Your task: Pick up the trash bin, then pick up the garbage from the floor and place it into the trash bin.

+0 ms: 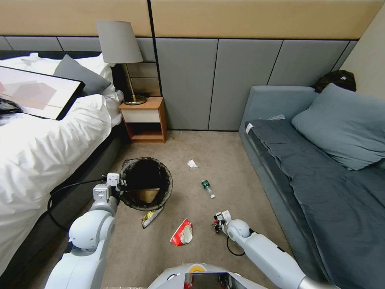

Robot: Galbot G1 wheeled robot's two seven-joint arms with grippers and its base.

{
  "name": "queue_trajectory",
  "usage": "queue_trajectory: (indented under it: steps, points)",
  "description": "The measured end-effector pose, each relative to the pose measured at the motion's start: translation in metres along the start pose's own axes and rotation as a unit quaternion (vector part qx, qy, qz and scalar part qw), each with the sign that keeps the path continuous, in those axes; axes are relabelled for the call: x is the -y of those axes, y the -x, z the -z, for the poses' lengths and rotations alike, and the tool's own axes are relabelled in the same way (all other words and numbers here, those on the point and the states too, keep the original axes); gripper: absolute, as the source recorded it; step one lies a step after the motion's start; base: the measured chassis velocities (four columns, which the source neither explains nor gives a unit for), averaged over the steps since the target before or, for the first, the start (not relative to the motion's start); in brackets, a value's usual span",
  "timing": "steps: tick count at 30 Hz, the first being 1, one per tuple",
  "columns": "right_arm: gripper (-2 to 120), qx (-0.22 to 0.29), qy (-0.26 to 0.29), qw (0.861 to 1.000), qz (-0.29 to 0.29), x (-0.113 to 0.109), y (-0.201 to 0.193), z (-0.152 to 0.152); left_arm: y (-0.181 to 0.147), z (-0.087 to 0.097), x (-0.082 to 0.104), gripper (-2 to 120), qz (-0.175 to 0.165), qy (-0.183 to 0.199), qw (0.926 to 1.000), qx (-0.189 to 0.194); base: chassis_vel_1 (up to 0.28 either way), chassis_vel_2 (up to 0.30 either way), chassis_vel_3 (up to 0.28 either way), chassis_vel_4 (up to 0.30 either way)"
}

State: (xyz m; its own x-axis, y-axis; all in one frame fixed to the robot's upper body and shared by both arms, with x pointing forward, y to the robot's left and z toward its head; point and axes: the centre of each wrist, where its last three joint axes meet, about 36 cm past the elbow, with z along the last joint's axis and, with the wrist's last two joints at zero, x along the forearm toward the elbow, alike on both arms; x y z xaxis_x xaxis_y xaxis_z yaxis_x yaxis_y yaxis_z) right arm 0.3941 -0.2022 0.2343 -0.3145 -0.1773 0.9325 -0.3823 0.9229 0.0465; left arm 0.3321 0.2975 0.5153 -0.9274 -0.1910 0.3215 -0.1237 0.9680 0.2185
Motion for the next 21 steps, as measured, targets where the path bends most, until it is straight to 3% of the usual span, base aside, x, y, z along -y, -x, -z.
queue_trajectory:
  steps: [2, 16, 21]
  points:
    - [0, 0.000, 0.000, 1.000, 0.000, 0.000, 0.000, 0.000, 0.000, 0.000, 0.000, 1, 0.000, 0.001, 1.0000, 0.000, 0.000, 0.000, 0.000, 0.000]
    - [0, 0.004, 0.004, 1.000, 0.006, 0.000, -0.005, 0.004, 0.000, 0.000, -0.001, 1, 0.001, 0.003, 1.0000, 0.000, 0.000, 0.000, 0.000, 0.000]
    - [0, 0.033, 0.016, 0.999, 0.011, 0.013, -0.035, 0.017, -0.001, 0.001, -0.002, 1, 0.000, 0.003, 1.0000, 0.001, 0.000, 0.000, 0.000, 0.000]
